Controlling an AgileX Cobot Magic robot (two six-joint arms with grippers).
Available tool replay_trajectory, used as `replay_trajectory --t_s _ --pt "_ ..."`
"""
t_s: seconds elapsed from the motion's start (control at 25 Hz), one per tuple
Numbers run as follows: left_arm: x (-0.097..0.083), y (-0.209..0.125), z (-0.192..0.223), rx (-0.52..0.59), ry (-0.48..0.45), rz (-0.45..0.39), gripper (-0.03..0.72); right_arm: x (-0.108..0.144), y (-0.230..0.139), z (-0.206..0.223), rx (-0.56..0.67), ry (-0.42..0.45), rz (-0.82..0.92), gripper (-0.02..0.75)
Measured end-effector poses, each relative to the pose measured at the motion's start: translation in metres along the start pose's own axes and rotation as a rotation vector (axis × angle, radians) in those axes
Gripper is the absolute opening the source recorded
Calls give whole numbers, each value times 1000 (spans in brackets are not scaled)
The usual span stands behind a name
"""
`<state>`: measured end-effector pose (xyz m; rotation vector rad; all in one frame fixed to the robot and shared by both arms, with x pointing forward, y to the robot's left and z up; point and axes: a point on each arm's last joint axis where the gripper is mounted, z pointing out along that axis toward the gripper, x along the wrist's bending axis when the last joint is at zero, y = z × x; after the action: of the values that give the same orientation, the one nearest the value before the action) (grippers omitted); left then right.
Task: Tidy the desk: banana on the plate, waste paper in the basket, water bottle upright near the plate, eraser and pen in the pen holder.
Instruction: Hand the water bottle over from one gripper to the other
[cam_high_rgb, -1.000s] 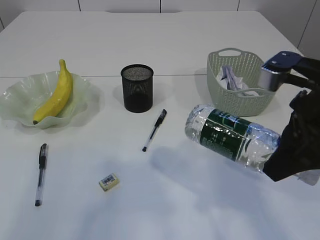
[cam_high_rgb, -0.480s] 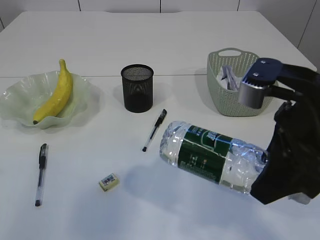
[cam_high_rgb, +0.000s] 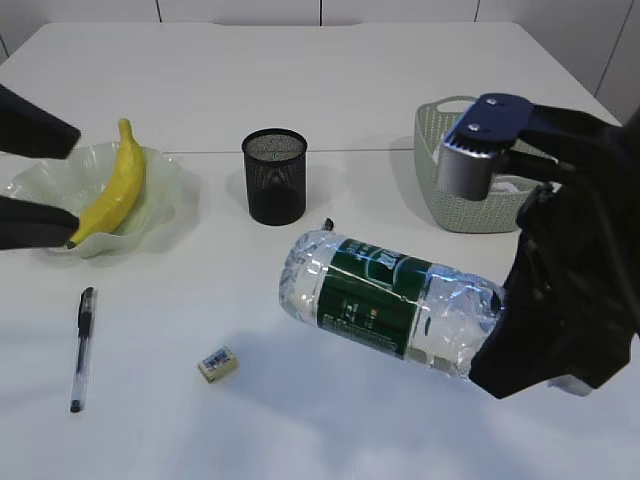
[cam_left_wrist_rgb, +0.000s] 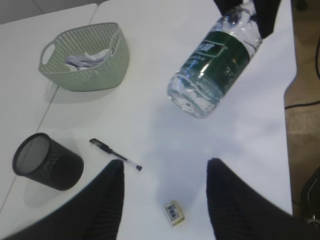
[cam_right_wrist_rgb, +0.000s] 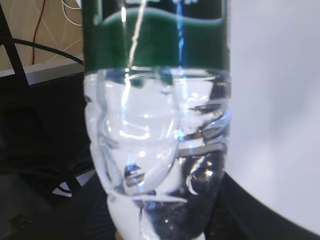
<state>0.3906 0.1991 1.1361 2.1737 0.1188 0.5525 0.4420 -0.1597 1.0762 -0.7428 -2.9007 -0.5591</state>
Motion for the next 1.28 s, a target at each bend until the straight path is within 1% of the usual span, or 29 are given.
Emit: replay_trajectory --t_s 0.12,0.24,0.28,0.56,0.64,0.76,0.96,1.12,1.28 --pt "-6 3 14 34 -41 102 381 5 10 -5 -18 -4 -21 329" --pt "-9 5 26 67 -52 200 381 7 18 -4 -19 -2 -25 329" --pt "-10 5 31 75 -54 220 381 6 19 -3 -14 -3 -20 329" --pt "-6 5 57 123 -25 343 383 2 25 -1 -5 -7 30 329" --pt "-5 8 64 121 4 390 386 2 26 -2 -9 -9 46 329" --pt "-8 14 77 108 33 467 393 2 26 -2 -9 -10 63 329" --pt "-15 21 104 93 50 594 396 2 26 -2 -9 -10 104 329" --pt "-22 27 112 69 59 652 397 1 27 0 0 -7 134 329" --pt "-29 31 113 50 47 683 398 -3 29 6 18 2 149 329"
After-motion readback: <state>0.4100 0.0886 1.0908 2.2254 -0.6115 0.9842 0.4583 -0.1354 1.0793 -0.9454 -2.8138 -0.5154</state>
